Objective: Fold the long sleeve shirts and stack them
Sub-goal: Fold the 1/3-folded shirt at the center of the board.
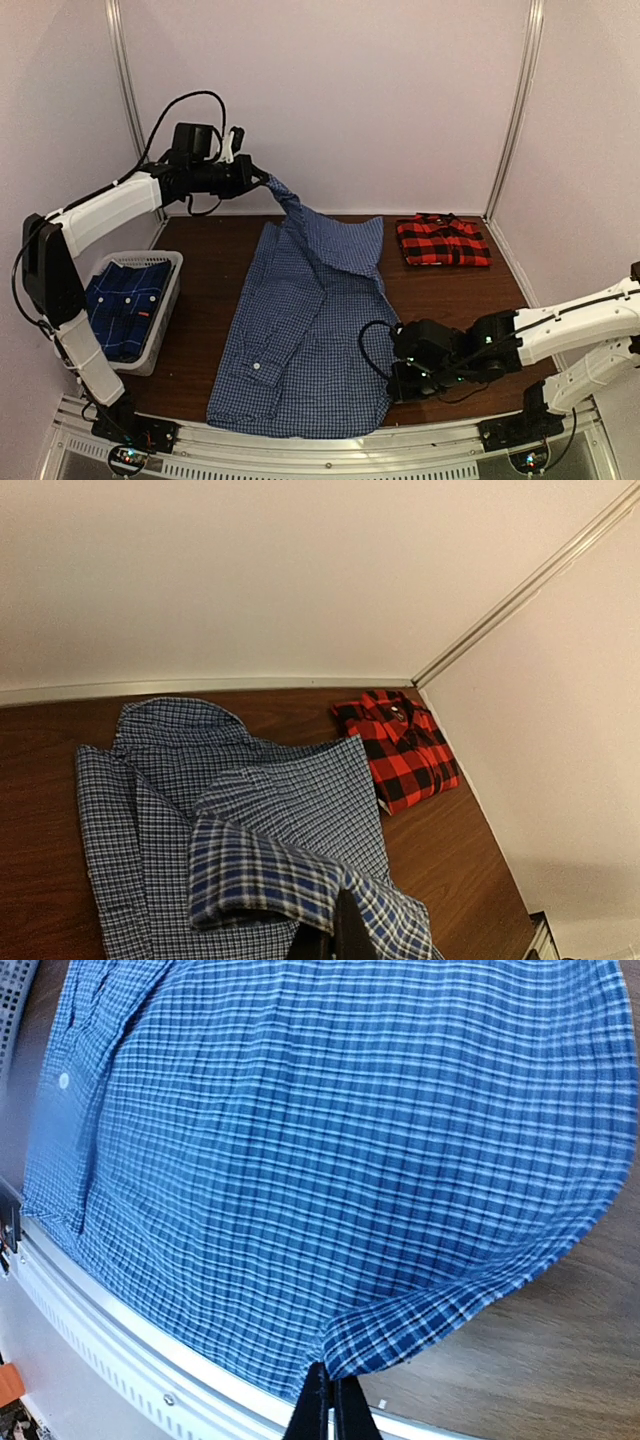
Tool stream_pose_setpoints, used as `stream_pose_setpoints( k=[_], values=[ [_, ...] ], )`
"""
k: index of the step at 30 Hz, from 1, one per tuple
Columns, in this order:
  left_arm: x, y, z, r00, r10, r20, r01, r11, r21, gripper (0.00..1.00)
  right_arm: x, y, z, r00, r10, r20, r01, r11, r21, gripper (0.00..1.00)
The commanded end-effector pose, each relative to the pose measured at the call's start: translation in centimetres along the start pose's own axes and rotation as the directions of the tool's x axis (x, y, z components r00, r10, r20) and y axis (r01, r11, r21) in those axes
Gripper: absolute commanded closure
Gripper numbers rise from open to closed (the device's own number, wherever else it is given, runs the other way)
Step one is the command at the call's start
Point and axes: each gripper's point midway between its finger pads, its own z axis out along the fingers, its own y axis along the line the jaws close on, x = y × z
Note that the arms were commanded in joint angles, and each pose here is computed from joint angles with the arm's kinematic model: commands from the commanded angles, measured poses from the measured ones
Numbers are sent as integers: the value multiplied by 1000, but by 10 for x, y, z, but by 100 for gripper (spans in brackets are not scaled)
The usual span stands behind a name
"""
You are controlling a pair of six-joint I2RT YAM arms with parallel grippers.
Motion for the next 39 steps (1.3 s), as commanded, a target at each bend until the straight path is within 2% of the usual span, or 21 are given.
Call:
stream_pose_setpoints(
  k=[1, 7, 14, 24, 33, 39],
  values=[
    [-41, 15, -17, 992, 59, 111, -55, 998, -42, 100, -11, 51, 13, 988, -157, 6, 156, 982, -102, 100],
    [-51, 51, -29, 988, 79, 132, -62, 990, -128, 100, -10, 96, 33, 964, -265, -26, 255, 946, -199, 100],
    [-63, 78, -28, 986, 98, 137, -74, 983, -169, 100, -6, 124, 59, 937, -339, -82, 306, 912, -273, 100],
    [-75, 70, -30, 980, 127, 156, -102, 982, -157, 100, 6, 135, 68, 919, -371, -131, 311, 888, -338, 100],
    [-110, 57, -32, 958, 184, 222, -151, 976, -159, 100, 8, 136, 65, 913, -387, -133, 321, 879, -352, 100],
    [-118, 57, -23, 956, 190, 225, -159, 976, -147, 99, 6, 142, 64, 915, -386, -121, 319, 873, -369, 100]
  ],
)
